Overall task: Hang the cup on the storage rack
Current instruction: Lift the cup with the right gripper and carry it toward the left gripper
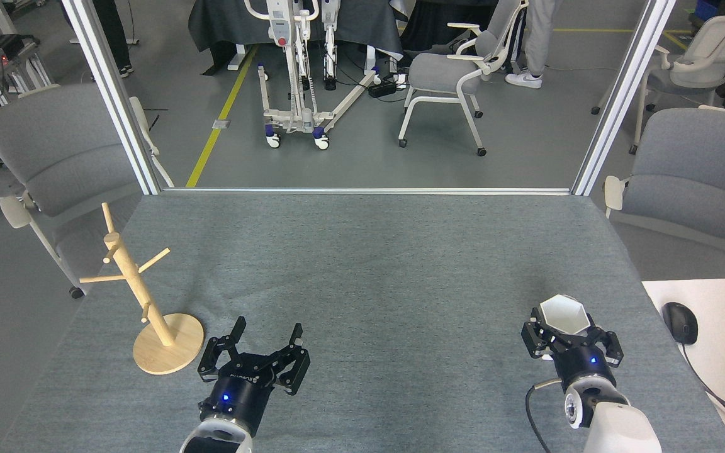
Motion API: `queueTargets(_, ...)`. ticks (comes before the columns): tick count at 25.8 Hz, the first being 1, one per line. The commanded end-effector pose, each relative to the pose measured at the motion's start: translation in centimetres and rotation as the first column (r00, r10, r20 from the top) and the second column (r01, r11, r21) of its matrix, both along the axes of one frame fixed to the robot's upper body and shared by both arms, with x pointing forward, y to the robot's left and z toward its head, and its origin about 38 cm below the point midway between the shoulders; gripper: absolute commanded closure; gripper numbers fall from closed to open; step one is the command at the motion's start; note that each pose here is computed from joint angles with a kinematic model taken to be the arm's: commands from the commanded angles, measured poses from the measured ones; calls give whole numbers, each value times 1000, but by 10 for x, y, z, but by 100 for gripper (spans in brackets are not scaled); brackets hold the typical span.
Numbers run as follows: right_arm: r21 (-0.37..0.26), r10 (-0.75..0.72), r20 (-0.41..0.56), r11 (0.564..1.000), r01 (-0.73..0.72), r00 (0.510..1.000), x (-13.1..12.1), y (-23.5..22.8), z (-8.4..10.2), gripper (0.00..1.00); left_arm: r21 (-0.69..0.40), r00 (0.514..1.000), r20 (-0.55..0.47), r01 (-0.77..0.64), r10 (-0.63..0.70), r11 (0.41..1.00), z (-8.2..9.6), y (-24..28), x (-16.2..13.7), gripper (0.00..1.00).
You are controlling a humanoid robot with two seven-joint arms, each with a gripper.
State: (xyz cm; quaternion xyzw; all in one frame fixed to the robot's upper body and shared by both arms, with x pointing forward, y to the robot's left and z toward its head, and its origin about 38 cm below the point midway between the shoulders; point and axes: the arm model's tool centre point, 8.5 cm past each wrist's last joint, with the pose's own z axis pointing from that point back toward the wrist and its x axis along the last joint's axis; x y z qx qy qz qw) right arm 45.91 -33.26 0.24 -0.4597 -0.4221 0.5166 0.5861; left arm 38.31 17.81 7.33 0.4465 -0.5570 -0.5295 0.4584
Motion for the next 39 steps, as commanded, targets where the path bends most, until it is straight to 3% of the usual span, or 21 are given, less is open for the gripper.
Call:
queueTargets(1, 2, 1, -8, 1000, -1, 1000, 7, 0, 2, 1, 0, 1000, 0, 0, 0, 1000, 0, 0, 0, 1)
queueTargets(11, 2, 3, -12, 1000, -3, 1000, 8, 3, 0, 4, 2, 1000, -2, 1, -1, 1000, -1, 1, 0, 1)
queueTargets(14, -3, 9, -16, 1000, -9, 1000, 7, 6, -2, 16, 0, 1000, -3, 1, -1, 1000, -1, 1, -1, 0)
queueTargets(16, -2, 16, -19, 1000, -16, 1000, 5, 6, -4, 30, 0, 1000, -1, 4, -4, 1000, -1, 0, -1, 1)
queueTargets(18, -1, 22, -23, 1000, -22, 999, 4, 6, -5, 63, 0, 1000, -1, 4, -4, 1000, -1, 0, -1, 1)
queueTargets(19, -3, 23, -19, 1000, -23, 1000, 4, 6, -4, 70, 0, 1000, -3, 2, -2, 1000, -1, 1, -1, 0)
queueTargets(23, 11, 42, -4, 999, -42, 999, 7, 6, 4, 73, 0, 1000, -3, 1, -1, 1000, -1, 1, -1, 0)
queueTargets(25, 5, 71, 35, 997, -71, 997, 14, 7, 25, 74, 0, 1000, -1, 7, -7, 1000, -1, 0, -2, 0)
queueTargets(27, -11, 64, 32, 998, -63, 997, 20, -5, 61, 73, 0, 1000, 10, 13, -13, 1000, 3, 0, -2, 1)
queueTargets(30, 62, 31, 41, 998, -33, 999, 12, -11, 110, 74, 4, 999, 17, 34, -34, 999, 5, -2, -1, 1)
queueTargets(32, 66, -51, 104, 997, 44, 993, -1, -5, 139, 74, 6, 998, 23, 56, -57, 998, 6, -4, -2, 1)
queueTargets(34, 74, -112, 146, 992, 102, 983, -17, 18, 149, 74, 17, 994, 47, 102, -102, 995, 10, -8, -6, 1)
queueTargets(36, 88, -125, 180, 990, 110, 976, -25, 57, 162, 74, 36, 979, 37, 198, -200, 979, 0, -23, -19, 1)
queueTargets(39, 89, -157, 197, 986, 142, 968, -35, 105, 166, 75, 119, 951, 15, 306, -310, 944, -6, -54, -28, 1)
